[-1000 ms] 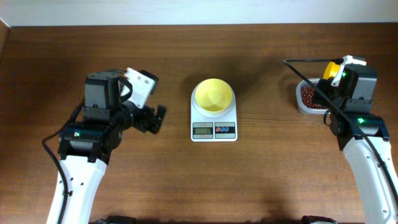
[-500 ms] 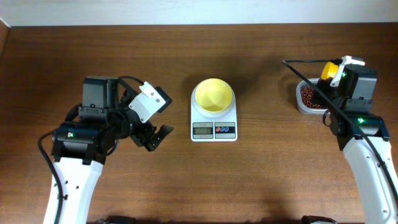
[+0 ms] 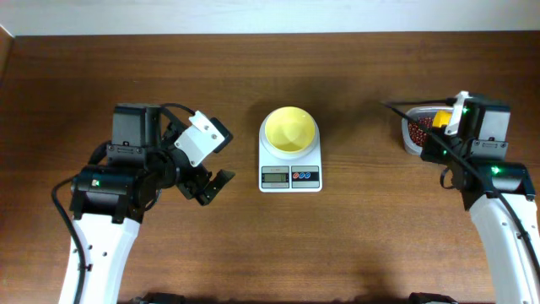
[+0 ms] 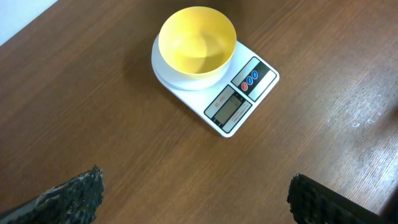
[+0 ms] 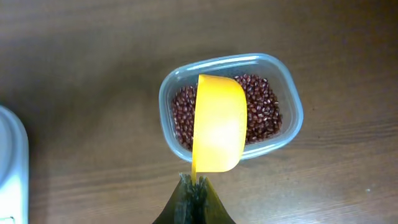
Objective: Scoop item into bowl and weigh 50g on scale
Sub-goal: 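Lower the scoop in the right gripper into the red bean tub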
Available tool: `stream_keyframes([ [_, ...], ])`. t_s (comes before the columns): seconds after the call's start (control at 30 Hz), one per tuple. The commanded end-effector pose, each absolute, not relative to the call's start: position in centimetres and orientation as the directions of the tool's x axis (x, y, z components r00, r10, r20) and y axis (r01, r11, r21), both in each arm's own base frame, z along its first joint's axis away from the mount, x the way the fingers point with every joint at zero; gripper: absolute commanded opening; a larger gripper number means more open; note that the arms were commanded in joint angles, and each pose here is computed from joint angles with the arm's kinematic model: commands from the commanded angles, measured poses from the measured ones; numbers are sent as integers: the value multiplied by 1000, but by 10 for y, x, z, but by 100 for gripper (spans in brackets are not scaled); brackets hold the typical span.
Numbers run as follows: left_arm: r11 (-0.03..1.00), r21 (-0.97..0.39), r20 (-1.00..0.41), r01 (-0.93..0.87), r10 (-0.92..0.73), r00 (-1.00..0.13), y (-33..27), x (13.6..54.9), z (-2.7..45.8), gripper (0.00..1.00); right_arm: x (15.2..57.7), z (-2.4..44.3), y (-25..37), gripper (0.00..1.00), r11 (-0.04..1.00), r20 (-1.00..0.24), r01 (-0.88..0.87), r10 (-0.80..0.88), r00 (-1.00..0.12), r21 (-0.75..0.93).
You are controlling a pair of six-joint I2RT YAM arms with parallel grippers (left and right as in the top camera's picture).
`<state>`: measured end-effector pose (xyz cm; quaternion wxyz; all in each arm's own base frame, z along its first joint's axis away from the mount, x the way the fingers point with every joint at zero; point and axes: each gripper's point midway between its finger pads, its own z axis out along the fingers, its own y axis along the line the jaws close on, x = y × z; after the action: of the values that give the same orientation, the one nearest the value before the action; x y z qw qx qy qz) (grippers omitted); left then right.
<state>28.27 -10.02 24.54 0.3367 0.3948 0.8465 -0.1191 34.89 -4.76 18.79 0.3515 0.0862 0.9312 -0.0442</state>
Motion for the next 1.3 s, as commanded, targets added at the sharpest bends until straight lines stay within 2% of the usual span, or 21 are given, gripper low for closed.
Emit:
stream_keyframes([
  [0.0, 654, 87, -670, 751, 596, -442, -99, 285, 252, 99, 351, 187, -50, 4, 988, -648, 114, 19, -761, -106],
  [0.1, 654, 87, -670, 751, 597, -442, -99, 285, 252, 99, 354, 162, -67, 4, 970, -579, 145, 7, -815, -193],
  [0.2, 654, 87, -670, 751, 596, -442, -99, 285, 252, 99, 365, 158, -84, 4, 943, -587, 201, 7, -810, -266],
  [0.27, 654, 87, -670, 751, 597, -442, -99, 285, 252, 99, 373, 155, -87, 4, 938, -597, 209, 4, -802, -275],
  [0.5, 654, 87, -670, 751, 597, -442, -99, 285, 252, 99, 382, 109, -91, 4, 933, -503, 175, -7, -864, -313],
  [0.6, 654, 87, -670, 751, 596, -442, -99, 285, 252, 99, 381, 95, -87, 4, 943, -473, 159, 3, -881, -292],
  [0.77, 654, 87, -670, 751, 597, -442, -99, 285, 252, 99, 384, 91, -75, 4, 961, -495, 210, 96, -863, -181],
  [1.27, 654, 87, -670, 751, 597, -442, -99, 285, 252, 99, 379, 80, -90, 4, 959, -477, 271, 198, -857, -89],
])
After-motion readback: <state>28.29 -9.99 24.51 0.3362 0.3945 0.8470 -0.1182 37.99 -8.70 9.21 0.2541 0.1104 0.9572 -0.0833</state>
